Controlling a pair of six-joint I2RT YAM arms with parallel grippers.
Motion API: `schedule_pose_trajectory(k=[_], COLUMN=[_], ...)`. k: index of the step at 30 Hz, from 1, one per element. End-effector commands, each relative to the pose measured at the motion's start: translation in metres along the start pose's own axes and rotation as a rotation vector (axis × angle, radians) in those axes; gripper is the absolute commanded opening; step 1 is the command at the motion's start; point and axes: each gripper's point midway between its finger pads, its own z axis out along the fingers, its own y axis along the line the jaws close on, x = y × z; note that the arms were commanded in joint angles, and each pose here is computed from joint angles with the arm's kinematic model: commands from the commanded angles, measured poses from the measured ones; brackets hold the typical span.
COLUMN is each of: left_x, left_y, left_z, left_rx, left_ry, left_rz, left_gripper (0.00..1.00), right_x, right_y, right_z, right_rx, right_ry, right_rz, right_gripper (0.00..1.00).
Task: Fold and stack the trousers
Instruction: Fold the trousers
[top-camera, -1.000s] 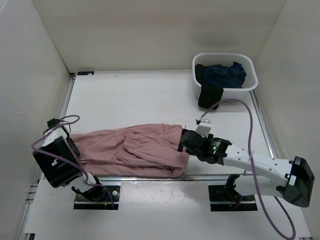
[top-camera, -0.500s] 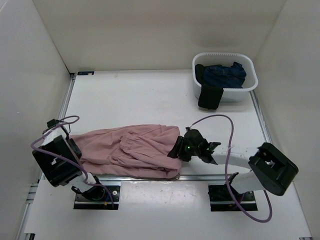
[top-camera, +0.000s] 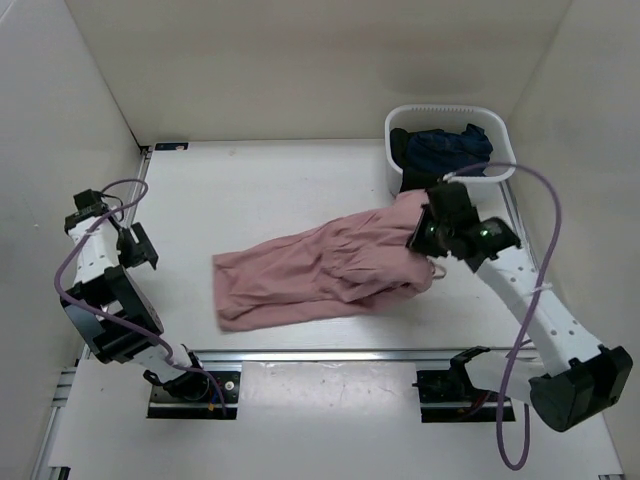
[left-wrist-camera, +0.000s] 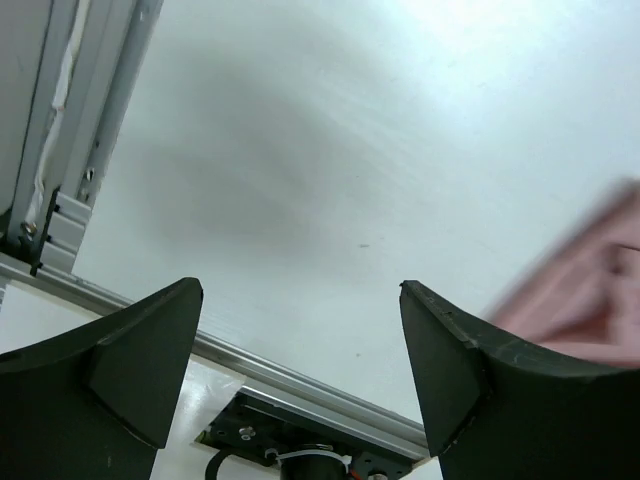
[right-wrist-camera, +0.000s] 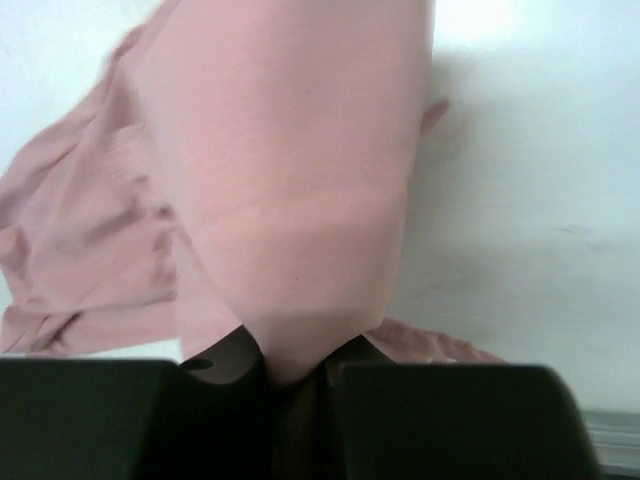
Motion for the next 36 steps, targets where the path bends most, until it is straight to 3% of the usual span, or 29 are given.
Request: schedule_pose_trajectory(k=[1, 3, 6, 10, 12, 15, 21, 23, 24, 25, 27, 28, 32, 34, 35, 36], left_x=[-0.003, -0.002, 0.005, 0.015, 0.021, 0.028, 0.029, 0.032, 0.036, 0.036, 0.040, 0.040, 0.043, 0.042, 0.042, 0.041], left_y=[-0.014, -0.012, -0.008, -0.006, -0.007, -0.005, -0.005, -0.005, -0.005, -0.005, -0.005, -0.005, -0.007, -0.007, -0.007, -0.007], left_z=[-0.012, -0.009, -0.005, 0.000, 0.004, 0.009, 0.011, 0.012, 0.014, 0.014, 0.015, 0.015, 0.017, 0.015, 0.015, 0.013], left_rx=[0.076, 0.062, 0.036, 0.027, 0.027, 0.016, 0.016, 0.016, 0.016, 0.016, 0.016, 0.016, 0.025, 0.025, 0.025, 0.025], left_ry=[0.021, 0.032, 0.053, 0.072, 0.078, 0.093, 0.093, 0.102, 0.113, 0.113, 0.124, 0.124, 0.133, 0.124, 0.124, 0.115], left_rz=[0.006, 0.006, 0.008, 0.009, 0.009, 0.010, 0.011, 0.011, 0.012, 0.012, 0.012, 0.012, 0.012, 0.012, 0.012, 0.011], left_gripper=[0.92, 0.93, 0.93, 0.94, 0.94, 0.94, 0.95, 0.95, 0.95, 0.95, 0.96, 0.96, 0.98, 0.98, 0.99, 0.99], right_x=[-0.035, -0.034, -0.021, 0.013, 0.039, 0.051, 0.027, 0.029, 0.035, 0.040, 0.046, 0.058, 0.047, 0.040, 0.027, 0.042], right_y=[-0.031, -0.027, 0.021, 0.071, 0.078, 0.098, 0.175, 0.180, 0.183, 0.187, 0.198, 0.213, 0.264, 0.264, 0.262, 0.238], right_z=[-0.069, -0.073, -0.067, -0.020, 0.008, 0.047, 0.093, 0.107, 0.110, 0.112, 0.116, 0.107, 0.052, 0.043, 0.022, 0.036], right_rx=[0.238, 0.303, 0.302, 0.373, 0.441, 0.476, 0.308, 0.248, 0.217, 0.187, 0.106, 0.039, -0.145, -0.160, -0.190, -0.139], right_ry=[-0.028, 0.055, 0.138, 0.248, 0.341, 0.366, 0.145, 0.139, 0.153, 0.168, 0.184, 0.201, 0.025, -0.050, -0.101, -0.074], right_rz=[-0.271, -0.360, -0.565, -0.741, -0.818, -0.808, -0.583, -0.510, -0.500, -0.491, -0.524, -0.562, -0.694, -0.666, -0.624, -0.606], right_gripper=[0.00, 0.00, 0.00, 0.00, 0.08, 0.10, 0.15, 0.25, 0.30, 0.46, 0.60, 0.72, 0.94, 0.94, 0.86, 0.76])
